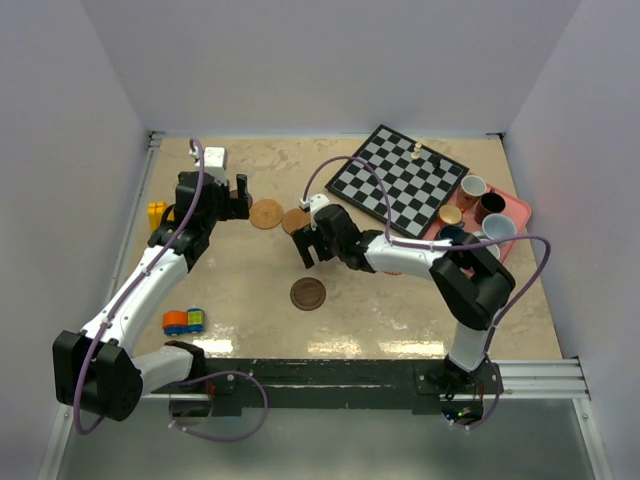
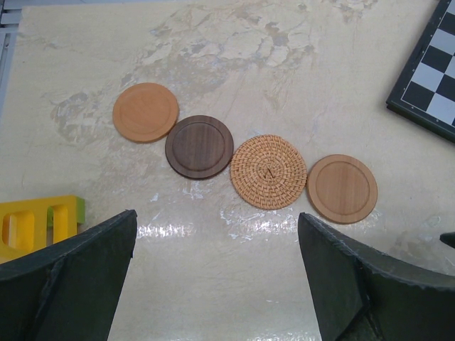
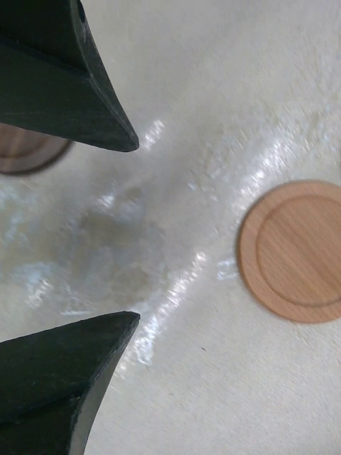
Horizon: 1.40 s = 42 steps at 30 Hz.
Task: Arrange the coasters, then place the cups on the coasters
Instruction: Move the coaster to the center of the board.
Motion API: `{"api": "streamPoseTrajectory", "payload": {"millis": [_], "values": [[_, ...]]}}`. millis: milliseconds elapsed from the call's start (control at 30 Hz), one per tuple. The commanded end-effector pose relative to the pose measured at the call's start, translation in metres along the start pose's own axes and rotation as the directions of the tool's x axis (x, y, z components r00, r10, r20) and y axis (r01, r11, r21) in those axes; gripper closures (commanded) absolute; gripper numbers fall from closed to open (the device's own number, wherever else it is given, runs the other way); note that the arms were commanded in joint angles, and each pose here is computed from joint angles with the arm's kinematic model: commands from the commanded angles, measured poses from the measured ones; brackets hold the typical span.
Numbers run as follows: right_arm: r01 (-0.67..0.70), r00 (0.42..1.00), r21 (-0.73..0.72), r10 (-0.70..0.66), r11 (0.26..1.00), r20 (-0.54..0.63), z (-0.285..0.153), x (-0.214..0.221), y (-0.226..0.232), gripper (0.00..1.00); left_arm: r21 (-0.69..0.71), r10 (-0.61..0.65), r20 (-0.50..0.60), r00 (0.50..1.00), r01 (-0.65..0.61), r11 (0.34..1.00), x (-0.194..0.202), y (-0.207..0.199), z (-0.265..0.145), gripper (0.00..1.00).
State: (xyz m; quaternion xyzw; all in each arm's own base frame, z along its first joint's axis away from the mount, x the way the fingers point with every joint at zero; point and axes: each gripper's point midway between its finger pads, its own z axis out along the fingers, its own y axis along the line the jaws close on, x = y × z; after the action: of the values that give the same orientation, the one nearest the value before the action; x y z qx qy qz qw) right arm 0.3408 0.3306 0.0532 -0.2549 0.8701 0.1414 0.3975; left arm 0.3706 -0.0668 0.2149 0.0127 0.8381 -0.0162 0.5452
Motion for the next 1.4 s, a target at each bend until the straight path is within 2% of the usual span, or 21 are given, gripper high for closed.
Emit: {"api": "streamPoseTrajectory", "payload": {"millis": [0,200,367,633,1367], "values": [[-0.026,1.0,-0.07,0.025,0.997,-0.016,-0.034,0.009,0.031,0.02,0.007,-0.016,0.066,0.998,0.016,1.0,-0.017,0.001,-0.005,0.0],[-0.094,0.995,-0.059,0.091,0.994,-0.043,-0.065,0.038,0.066,0.02,0.027,-0.025,0.07,0.997,0.023,0.999,-0.018,-0.003,-0.006,0.0],[-0.144,0.989,-0.007,0.143,0.99,-0.044,-0.074,0.052,0.073,0.02,0.029,-0.03,0.068,0.997,0.028,0.999,-0.017,-0.003,-0.006,0.0],[-0.112,0.99,0.041,0.116,0.993,-0.085,-0.066,0.072,0.087,0.02,0.027,-0.026,0.068,0.997,0.025,0.999,-0.017,-0.003,-0.006,0.0],[-0.041,0.995,0.069,0.047,0.997,-0.088,-0.052,0.079,0.094,0.01,0.027,-0.025,0.067,0.997,0.023,0.999,-0.017,-0.003,-0.005,0.0]]}}
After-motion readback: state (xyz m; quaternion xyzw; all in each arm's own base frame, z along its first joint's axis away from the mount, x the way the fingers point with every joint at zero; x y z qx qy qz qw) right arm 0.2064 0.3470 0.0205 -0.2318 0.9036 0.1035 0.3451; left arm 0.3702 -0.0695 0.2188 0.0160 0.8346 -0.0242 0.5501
